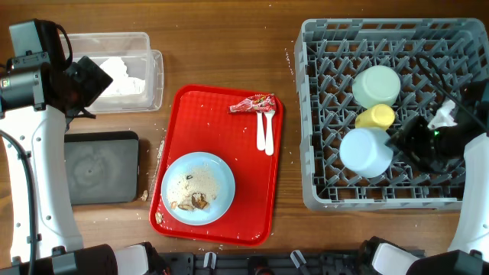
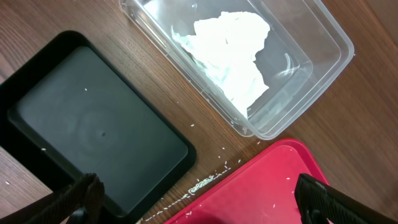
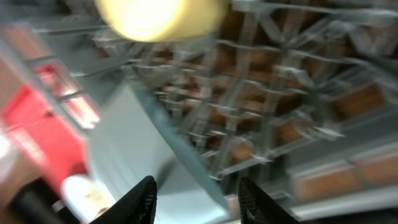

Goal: Sort waste into correct bins and load items into the dishwasher rack
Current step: 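Open the right gripper and raise it out of the rack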

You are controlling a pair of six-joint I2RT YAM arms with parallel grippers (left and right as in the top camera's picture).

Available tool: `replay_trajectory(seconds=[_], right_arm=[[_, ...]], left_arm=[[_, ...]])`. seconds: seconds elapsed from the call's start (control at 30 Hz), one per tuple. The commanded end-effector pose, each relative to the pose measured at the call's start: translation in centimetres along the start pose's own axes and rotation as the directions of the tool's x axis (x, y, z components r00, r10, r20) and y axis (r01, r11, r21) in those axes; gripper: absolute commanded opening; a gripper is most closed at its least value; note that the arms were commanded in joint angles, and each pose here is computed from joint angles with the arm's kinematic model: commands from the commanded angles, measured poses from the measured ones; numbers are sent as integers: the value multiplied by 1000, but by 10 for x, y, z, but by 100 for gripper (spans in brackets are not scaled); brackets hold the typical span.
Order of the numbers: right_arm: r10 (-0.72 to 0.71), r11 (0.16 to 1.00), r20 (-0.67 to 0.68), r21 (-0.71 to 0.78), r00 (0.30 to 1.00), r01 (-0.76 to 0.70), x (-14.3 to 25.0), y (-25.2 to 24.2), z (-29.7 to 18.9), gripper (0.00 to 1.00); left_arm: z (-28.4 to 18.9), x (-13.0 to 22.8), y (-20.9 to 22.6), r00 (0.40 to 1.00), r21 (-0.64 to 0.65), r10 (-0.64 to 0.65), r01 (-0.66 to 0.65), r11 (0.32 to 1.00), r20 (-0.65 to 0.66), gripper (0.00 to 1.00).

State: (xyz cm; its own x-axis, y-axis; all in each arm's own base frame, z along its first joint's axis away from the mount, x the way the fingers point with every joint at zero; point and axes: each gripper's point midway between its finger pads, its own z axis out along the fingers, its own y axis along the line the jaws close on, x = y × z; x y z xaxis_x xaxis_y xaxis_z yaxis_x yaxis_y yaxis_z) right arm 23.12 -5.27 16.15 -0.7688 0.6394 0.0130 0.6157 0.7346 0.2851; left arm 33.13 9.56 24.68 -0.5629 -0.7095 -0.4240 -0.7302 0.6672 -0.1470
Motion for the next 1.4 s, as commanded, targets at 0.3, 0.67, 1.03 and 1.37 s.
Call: replay_trajectory(seconds=[0.3,0.67,1.03,1.37], right_arm=[[-13,992,191,129,982,-12,3,-16,-56,43],[-145,987,178,-44,973,155,27,16,-66,40],[-164,982,220,-58,962,181,22,21,-70,5],[-341,896,206,-224,917,384,50,101,-61,6]], left_arm=[[-1,-2,2,1000,-7,-13,13,1000,9,100],[-1,-2,2,1000,-7,-13,13,1000,9,100],[-1,-2,2,1000,-7,-13,13,1000,9,100],[-1,-2,2,1000,-7,-13,13,1000,9,100]])
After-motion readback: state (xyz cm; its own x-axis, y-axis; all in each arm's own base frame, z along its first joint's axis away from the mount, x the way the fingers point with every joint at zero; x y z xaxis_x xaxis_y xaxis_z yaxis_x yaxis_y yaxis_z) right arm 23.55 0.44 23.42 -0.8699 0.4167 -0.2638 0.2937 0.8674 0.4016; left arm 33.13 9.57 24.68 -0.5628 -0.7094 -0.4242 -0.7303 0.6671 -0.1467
